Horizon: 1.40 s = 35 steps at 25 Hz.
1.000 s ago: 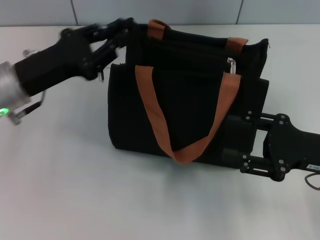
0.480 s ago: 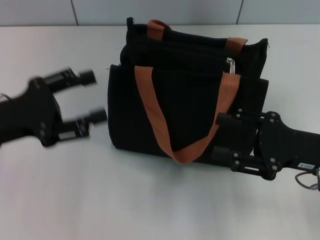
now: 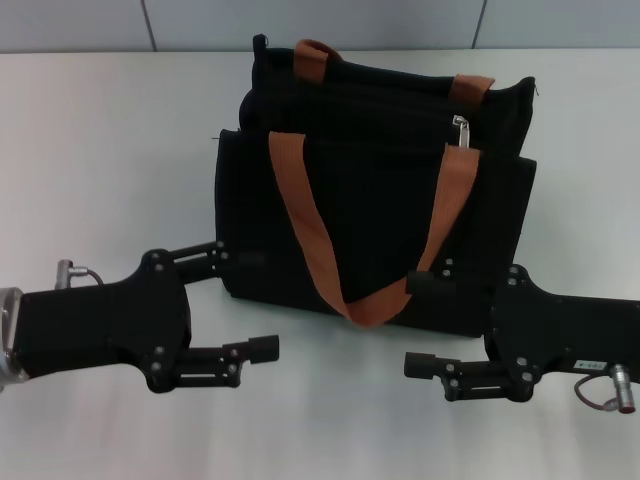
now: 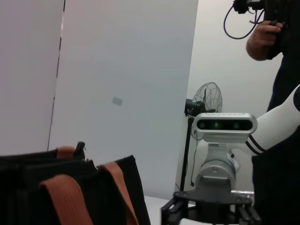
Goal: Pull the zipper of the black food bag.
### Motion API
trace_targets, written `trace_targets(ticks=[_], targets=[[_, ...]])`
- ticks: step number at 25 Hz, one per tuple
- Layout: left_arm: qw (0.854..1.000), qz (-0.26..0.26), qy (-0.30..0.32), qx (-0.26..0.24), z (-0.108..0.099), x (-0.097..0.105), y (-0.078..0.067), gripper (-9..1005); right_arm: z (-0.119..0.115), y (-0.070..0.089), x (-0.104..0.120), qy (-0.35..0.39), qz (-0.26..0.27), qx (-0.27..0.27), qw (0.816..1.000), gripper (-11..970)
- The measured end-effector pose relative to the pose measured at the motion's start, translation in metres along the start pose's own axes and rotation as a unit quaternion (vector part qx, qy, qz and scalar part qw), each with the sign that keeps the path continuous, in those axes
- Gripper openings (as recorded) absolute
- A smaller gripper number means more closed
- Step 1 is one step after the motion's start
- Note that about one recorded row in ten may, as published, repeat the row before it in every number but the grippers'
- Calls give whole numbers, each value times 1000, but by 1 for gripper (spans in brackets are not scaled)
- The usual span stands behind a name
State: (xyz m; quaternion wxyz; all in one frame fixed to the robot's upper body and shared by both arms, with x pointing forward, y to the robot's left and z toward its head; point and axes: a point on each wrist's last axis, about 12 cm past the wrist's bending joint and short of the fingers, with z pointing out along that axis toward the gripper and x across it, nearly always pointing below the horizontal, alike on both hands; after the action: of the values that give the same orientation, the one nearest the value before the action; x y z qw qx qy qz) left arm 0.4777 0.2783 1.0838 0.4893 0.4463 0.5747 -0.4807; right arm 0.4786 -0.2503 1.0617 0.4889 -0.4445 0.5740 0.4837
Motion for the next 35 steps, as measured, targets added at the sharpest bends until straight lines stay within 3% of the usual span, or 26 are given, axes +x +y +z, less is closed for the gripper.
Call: trace_targets(ticks=[6, 35], targets=[[1000, -21, 9, 6, 3, 9, -5, 806, 0, -2, 2, 10, -13, 10, 1000, 828], [998, -33, 59, 11, 7, 21, -5, 804, 2, -1, 4, 8, -29, 9, 1000, 829]])
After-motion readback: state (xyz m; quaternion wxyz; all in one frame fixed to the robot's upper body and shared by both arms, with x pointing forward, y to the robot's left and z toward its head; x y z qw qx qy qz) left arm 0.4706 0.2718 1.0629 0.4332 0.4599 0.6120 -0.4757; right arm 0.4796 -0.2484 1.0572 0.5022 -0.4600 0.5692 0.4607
